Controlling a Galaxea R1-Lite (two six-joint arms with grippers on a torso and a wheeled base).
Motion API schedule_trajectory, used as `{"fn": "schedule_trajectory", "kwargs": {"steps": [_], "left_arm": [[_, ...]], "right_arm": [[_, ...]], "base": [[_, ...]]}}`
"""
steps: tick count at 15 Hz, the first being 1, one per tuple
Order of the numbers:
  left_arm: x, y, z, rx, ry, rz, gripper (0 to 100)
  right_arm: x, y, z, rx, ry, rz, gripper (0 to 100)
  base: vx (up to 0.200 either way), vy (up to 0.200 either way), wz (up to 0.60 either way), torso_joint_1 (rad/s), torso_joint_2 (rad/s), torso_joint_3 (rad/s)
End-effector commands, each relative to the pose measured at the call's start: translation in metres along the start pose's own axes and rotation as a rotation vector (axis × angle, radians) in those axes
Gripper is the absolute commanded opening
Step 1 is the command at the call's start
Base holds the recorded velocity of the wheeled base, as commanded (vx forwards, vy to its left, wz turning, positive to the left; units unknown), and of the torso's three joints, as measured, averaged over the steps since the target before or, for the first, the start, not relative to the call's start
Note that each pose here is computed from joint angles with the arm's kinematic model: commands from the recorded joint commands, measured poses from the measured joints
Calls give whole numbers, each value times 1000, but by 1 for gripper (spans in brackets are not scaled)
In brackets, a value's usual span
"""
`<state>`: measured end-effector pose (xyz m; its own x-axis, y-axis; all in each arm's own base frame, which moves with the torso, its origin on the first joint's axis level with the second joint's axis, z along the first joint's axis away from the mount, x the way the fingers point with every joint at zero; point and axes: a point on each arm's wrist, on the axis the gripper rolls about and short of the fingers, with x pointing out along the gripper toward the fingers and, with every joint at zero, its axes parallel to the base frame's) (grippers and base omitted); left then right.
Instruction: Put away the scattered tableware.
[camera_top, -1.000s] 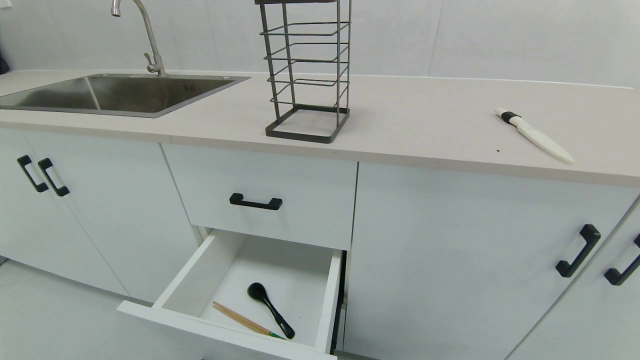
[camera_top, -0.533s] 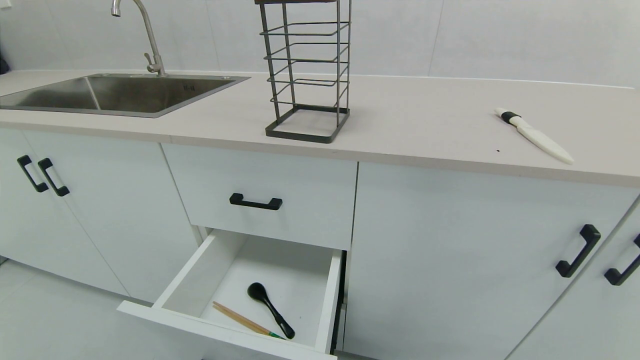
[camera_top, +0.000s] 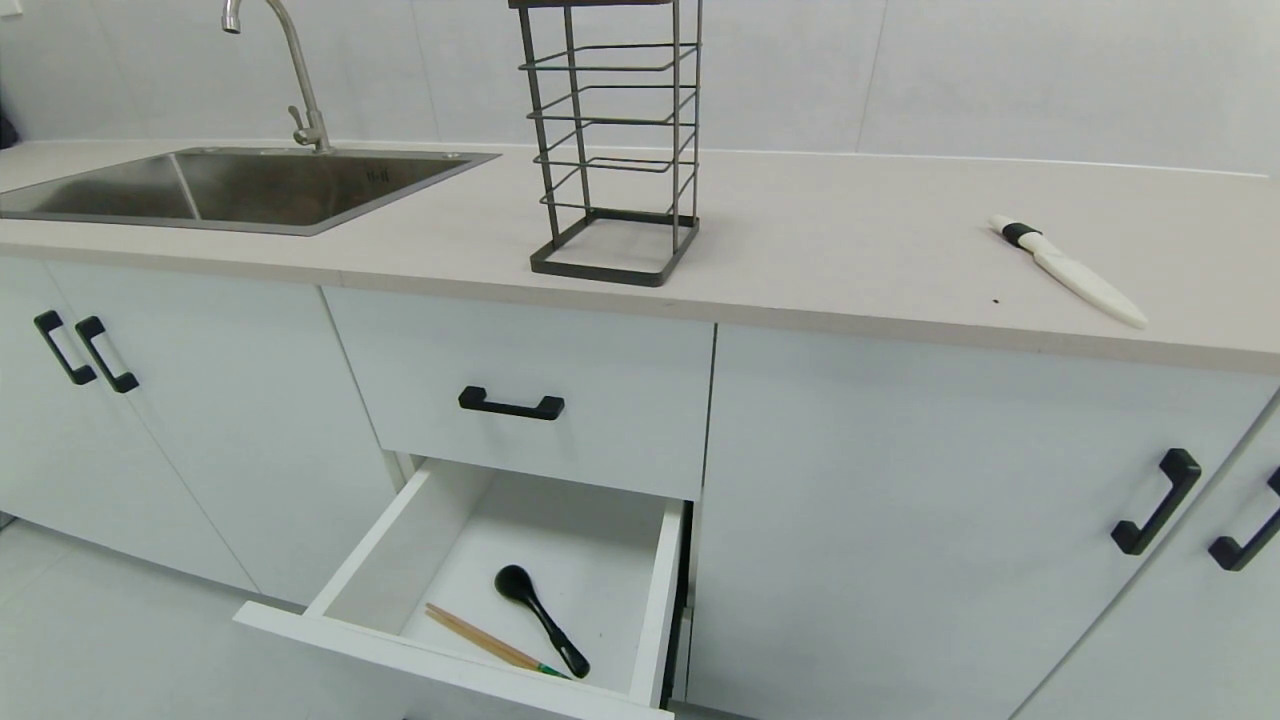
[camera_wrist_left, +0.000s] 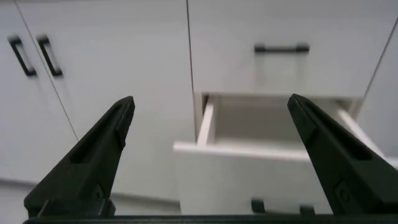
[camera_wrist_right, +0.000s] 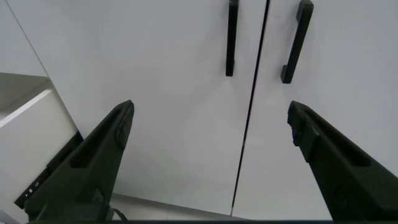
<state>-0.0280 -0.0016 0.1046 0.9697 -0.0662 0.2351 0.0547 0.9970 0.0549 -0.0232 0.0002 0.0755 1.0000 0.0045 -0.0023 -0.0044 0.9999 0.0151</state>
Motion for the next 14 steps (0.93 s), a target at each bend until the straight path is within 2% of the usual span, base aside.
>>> {"fn": "schedule_trajectory", "kwargs": {"steps": [1,2,4,6,7,8,9,10,11,12,13,14], "left_arm": [[-7,1,40,13,-145,6,100],[-8,1,42,9,-109,-3,100],[-5,2,42,-14,89,-63,100],[9,1,35,-42,301,-144,100],[19,0,31,-69,395,-200,100],[31,-1,28,-128,493,-269,100],[40,-2,26,-179,561,-305,100],[55,-3,20,-243,681,-353,100],[65,-4,14,-266,763,-372,100],[68,-4,11,-274,796,-373,100],[77,-5,1,-290,897,-378,100],[82,-5,-5,-295,942,-379,100]], "right_arm": [[0,0,0,0,1,0,100],[0,0,0,0,-1,0,100],[0,0,0,0,1,0,100],[0,0,0,0,-1,0,100],[0,0,0,0,1,0,100],[0,0,0,0,1,0,100],[0,0,0,0,-1,0,100],[0,0,0,0,1,0,100],[0,0,0,0,1,0,100],[0,0,0,0,1,0,100],[0,0,0,0,1,0,100],[0,0,0,0,1,0,100]], "base": [[0,0,0,0,0,0],[0,0,0,0,0,0],[0,0,0,0,0,0],[0,0,0,0,0,0],[0,0,0,0,0,0],[0,0,0,0,0,0],[0,0,0,0,0,0],[0,0,0,0,0,0],[0,0,0,0,0,0],[0,0,0,0,0,0],[0,0,0,0,0,0],[0,0,0,0,0,0]]}}
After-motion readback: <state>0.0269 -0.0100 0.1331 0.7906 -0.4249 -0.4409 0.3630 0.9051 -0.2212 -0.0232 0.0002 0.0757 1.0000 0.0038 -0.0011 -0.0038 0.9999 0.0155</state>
